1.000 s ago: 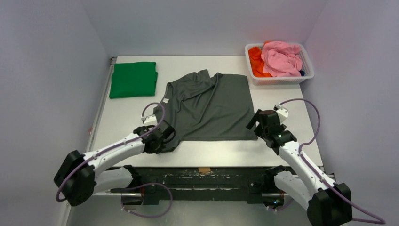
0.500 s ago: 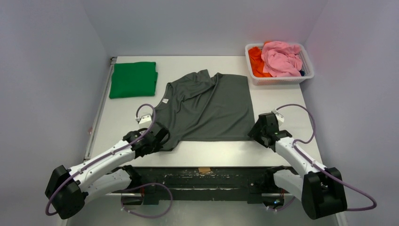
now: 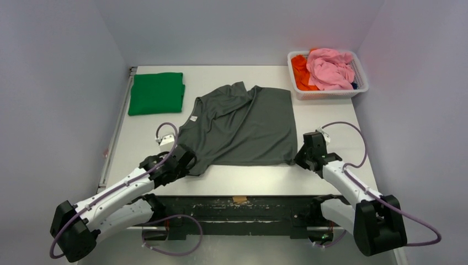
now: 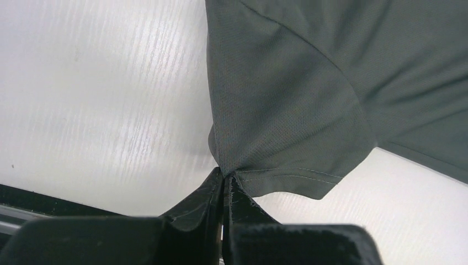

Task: Fold and stack the t-shirts
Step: Flatten out the tshirt

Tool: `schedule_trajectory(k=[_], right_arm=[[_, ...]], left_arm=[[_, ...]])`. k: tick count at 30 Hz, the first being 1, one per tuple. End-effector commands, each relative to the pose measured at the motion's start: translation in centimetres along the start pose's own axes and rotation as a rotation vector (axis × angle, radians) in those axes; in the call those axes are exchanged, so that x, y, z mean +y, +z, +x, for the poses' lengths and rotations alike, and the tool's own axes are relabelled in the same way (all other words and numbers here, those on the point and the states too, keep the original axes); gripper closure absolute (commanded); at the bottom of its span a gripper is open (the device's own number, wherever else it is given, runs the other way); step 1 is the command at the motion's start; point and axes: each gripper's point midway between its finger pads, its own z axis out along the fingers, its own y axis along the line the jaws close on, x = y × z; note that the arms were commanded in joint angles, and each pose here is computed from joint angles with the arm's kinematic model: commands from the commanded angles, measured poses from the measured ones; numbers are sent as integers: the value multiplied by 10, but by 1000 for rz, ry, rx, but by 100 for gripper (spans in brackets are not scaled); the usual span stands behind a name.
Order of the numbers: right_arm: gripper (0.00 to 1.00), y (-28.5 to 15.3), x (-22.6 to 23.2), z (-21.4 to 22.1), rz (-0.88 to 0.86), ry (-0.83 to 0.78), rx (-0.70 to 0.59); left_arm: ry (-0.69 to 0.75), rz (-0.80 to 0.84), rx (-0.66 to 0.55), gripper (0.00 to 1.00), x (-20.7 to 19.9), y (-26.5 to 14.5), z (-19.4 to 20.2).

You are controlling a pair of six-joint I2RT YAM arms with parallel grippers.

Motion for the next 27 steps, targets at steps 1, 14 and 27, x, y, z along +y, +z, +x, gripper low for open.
schedule_trajectory(k=[1,14,27], right_arm=[[100,-23,11,-15,-68,-24,-58],[100,-222,86,-139,-510,-72,-631],[100,-447,96,-184,-815,-105,-1026]], left_arm=[[-49,48,-96,100,-8,-21,-32],[-203,498,-569,100,-11,-205,-179],[15,974,-976,100,26,-446,-258]])
